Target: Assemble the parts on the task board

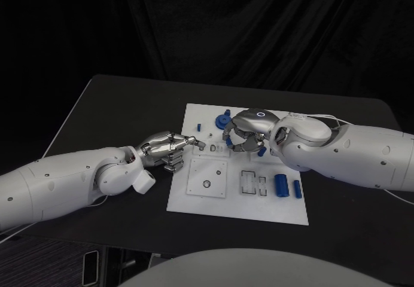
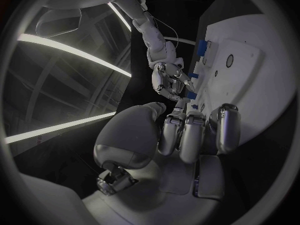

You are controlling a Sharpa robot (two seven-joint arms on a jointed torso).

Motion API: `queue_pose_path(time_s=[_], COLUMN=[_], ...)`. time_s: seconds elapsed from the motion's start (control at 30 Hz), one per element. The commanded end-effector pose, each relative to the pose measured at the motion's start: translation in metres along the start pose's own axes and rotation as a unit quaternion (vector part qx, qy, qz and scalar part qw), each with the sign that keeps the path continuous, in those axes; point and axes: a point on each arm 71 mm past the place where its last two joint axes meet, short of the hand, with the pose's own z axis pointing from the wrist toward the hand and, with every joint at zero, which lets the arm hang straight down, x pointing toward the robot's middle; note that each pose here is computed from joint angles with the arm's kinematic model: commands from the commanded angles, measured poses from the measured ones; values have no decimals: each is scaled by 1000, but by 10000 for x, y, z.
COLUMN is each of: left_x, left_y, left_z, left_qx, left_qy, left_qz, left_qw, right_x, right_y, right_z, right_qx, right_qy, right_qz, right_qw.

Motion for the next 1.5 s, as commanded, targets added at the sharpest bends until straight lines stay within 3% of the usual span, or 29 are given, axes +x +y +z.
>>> queue_pose_path(time_s=[0.03,0.8,1.5], left_x=[10,22,30], left_y=[-11,-9,-8], left_z=[8,33,48], left_qx=[11,11,11], left_qy=[-1,4,7], left_qz=[-1,-2,-3], left_qw=[1000,1000,1000], right_x=[52,91,133], right_y=[-23,-14,-40], right_z=[7,49,53], right_qx=[10,8,28], right_qy=[19,11,40], right_qz=[-2,-1,-2], right_qw=[1000,1000,999])
